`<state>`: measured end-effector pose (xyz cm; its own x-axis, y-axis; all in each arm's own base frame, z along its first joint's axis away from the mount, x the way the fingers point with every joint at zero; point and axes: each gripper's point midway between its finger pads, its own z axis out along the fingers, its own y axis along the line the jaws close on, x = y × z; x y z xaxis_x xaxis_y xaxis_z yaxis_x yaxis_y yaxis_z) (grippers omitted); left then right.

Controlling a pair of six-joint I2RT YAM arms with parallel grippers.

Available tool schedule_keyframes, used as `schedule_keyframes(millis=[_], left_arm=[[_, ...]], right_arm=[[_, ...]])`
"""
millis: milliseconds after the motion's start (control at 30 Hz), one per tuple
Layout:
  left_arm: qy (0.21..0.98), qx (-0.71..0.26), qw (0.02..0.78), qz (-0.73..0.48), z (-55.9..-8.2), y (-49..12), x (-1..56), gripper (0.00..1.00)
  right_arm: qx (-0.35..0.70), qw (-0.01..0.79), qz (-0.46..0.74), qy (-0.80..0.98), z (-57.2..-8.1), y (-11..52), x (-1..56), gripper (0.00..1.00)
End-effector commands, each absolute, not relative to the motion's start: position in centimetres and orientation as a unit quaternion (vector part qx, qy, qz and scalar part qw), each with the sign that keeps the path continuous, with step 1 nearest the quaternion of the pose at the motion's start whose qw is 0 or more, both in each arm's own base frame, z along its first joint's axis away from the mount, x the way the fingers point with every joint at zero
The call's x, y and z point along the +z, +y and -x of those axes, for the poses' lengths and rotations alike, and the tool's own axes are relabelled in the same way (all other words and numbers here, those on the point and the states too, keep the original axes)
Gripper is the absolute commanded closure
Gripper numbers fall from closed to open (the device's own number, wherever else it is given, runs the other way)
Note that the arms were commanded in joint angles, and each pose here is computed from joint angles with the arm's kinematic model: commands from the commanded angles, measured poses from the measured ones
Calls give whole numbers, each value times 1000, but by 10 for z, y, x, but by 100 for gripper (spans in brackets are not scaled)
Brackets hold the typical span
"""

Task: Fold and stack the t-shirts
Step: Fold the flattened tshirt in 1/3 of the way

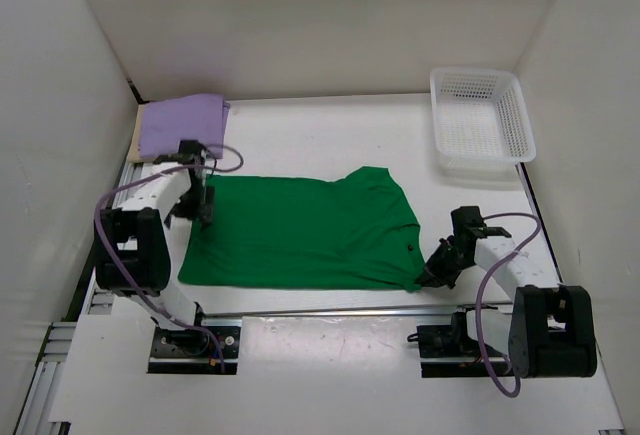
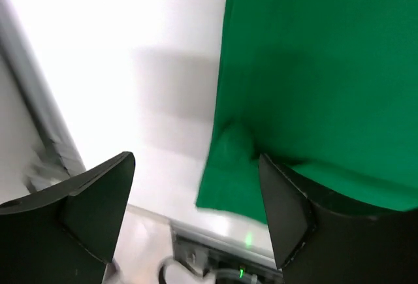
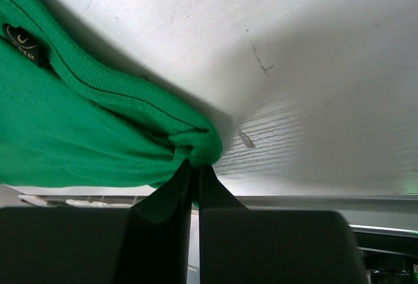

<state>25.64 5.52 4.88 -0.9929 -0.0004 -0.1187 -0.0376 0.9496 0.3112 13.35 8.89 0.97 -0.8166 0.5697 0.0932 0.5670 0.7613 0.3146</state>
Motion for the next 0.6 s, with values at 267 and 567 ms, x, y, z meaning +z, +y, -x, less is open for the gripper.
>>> schedule_keyframes(millis=[267, 567], left_arm=[[933, -41, 282, -220, -370, -182, 198, 11], [902, -169, 130, -376, -315, -345, 117, 35]], right_arm=[[117, -33, -303, 945, -115, 76, -7, 100], [100, -35, -301, 948, -109, 70, -14, 100]])
